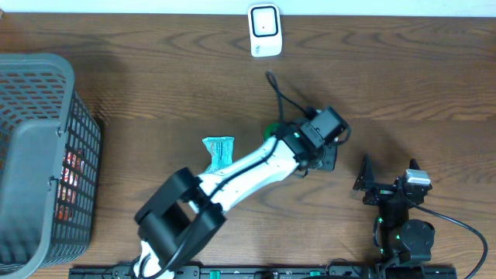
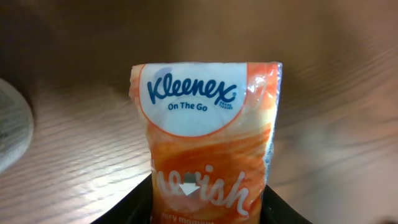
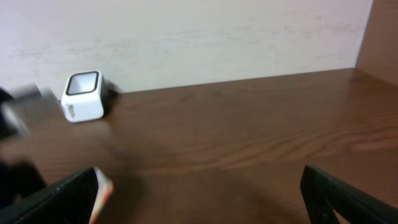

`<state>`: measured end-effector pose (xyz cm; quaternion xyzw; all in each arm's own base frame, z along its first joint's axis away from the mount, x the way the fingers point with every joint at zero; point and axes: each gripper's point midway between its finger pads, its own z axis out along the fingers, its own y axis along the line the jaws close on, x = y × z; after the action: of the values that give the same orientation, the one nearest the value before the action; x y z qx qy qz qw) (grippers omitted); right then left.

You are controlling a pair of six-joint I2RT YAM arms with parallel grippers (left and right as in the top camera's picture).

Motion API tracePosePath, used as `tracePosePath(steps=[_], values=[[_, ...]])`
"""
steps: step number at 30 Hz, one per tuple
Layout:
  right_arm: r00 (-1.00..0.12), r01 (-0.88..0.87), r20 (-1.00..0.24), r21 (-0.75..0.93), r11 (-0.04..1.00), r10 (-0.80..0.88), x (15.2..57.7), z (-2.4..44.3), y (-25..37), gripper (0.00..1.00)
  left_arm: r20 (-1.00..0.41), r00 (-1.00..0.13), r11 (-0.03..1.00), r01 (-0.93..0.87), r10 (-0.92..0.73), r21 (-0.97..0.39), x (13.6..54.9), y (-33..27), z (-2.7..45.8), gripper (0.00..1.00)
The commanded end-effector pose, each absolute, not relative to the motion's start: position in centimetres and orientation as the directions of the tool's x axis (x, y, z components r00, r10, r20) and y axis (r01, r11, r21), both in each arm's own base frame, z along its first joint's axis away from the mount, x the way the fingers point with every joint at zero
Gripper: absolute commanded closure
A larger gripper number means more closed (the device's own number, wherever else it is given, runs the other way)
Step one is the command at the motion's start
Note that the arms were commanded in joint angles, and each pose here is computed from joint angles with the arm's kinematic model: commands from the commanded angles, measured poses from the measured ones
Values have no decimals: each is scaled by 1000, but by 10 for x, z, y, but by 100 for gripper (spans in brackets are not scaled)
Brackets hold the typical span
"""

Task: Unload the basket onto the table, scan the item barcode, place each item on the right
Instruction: 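Carry the Kleenex pack right of the bottle and release it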

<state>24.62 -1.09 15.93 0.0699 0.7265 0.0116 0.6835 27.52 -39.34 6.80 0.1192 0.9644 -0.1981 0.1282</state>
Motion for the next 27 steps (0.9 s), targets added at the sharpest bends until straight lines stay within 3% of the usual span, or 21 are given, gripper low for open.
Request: tracePosePath(steps=[1,4,9,11,17,19,21,27], values=[[-60,91,-993,99,991,104,246,158,-11,1,-344,-900,920,344,267,-185,285,-374,48,58],[-60,91,-993,98,991,104,246,158,-11,1,-327,-930,943,245,164,-223,286,-375,48,57],[-60,91,-993,98,991,104,246,158,-11,1,-264,-958,944,-21,-114,-330,290,-381,51,27],[-60,91,-993,98,991,104,246,158,-11,1,-261,-957,936,-31,-130,-351,290,-385,52,18],[-60,91,-993,98,991,104,246,158,-11,1,-281,-952,946,-24,-120,-324,291,-381,51,17],[-60,91,-993,98,991,104,246,158,-11,1,-303,-944,955,-33,-126,-295,294,-375,51,23],[-60,91,-993,98,991,104,246,158,-11,1,-332,-934,963,-42,-132,-266,299,-368,50,46],[-60,91,-993,98,991,104,246,158,-11,1,-386,-912,972,-53,-140,-227,308,-360,52,86]])
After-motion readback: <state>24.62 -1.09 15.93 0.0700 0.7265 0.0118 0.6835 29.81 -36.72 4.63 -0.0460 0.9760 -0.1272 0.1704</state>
